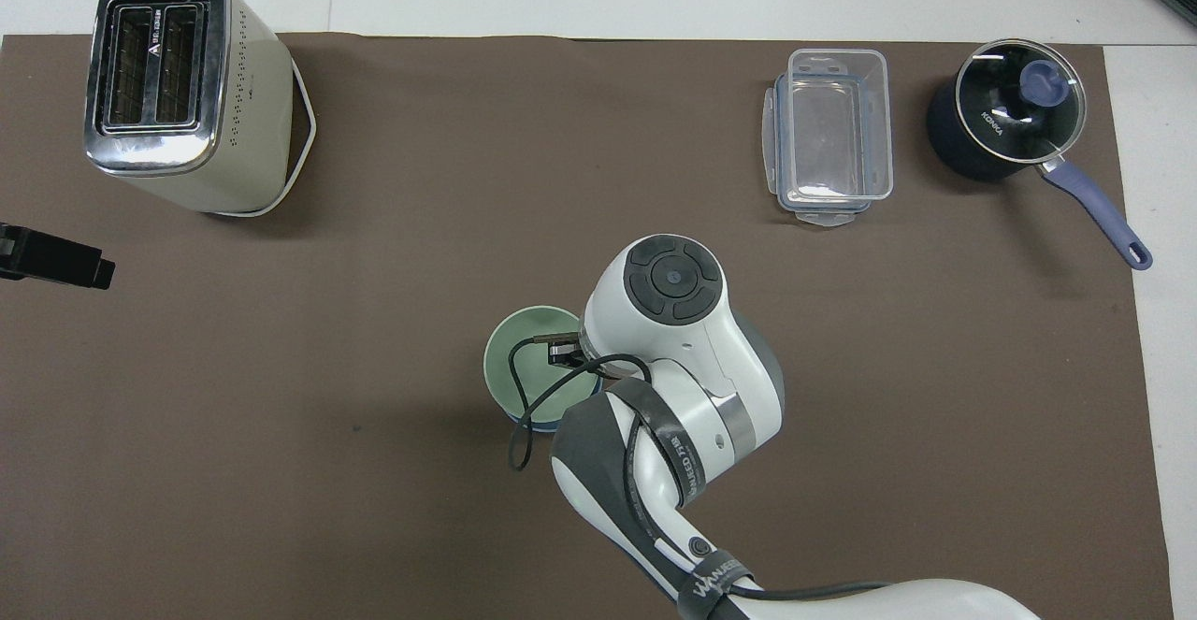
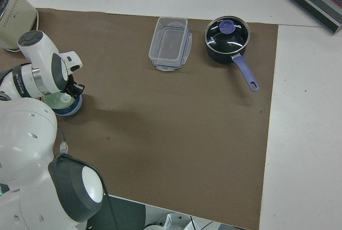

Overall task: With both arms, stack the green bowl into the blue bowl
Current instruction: 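Lower the green bowl into the blue bowl and open the right gripper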

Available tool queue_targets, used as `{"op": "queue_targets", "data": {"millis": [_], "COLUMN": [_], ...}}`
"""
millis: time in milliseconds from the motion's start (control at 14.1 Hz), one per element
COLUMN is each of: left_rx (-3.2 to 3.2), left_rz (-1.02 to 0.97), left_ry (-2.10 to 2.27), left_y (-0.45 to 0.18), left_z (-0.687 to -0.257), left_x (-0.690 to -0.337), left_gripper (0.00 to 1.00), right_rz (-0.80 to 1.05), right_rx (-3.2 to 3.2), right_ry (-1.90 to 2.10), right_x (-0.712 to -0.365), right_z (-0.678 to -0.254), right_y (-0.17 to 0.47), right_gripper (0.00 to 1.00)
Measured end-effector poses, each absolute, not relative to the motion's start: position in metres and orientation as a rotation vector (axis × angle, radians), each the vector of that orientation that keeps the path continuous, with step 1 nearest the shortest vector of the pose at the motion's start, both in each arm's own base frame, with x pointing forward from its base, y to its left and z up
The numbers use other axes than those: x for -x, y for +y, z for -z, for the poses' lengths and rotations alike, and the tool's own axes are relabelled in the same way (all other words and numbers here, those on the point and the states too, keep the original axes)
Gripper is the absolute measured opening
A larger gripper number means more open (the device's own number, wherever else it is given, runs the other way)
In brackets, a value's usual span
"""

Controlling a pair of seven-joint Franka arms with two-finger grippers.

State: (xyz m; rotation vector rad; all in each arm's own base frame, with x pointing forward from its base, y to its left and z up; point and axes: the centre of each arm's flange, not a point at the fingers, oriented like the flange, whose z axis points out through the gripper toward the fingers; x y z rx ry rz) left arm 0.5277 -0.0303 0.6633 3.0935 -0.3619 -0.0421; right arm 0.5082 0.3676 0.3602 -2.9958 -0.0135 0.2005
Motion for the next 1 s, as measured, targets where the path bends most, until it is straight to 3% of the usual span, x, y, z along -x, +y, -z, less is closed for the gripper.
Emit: {"op": "queue_targets", "data": {"millis": [640, 712, 783, 854, 996], "left_rx": [-3.093, -3.093, -3.093, -3.093, -3.093], "left_rz": [0.044, 0.044, 0.044, 0.044, 0.044], "left_ry": [-0.362, -0.362, -0.362, -0.362, -0.362], "left_y": [-0.0302, -0.0302, -0.0302, -0.0302, -0.0302], "left_z": [-0.6629, -0.6629, -0.6629, -0.6629, -0.6629], "left_x": [-0.5271, -0.5271, -0.5271, -0.5271, -0.5271], "left_gripper": [1.0, 1.0, 1.0, 1.0, 1.0], "right_rz": [-0.218, -0.219, -0.219, -0.22, -0.228], "right_rx": [3.002, 3.002, 3.002, 3.002, 3.004], "right_ry": [-0.013, -0.013, -0.013, -0.014, -0.02], "right_x": [-0.5073, -0.5072, -0.5071, -0.5069, -0.505], "right_z": [-0.3513, -0.351, -0.351, -0.3509, -0.3505], "right_y": [0.3673, 0.3673, 0.3673, 0.3675, 0.3691], "right_gripper": [0.05, 0.1, 0.22, 0.22, 0.36]}}
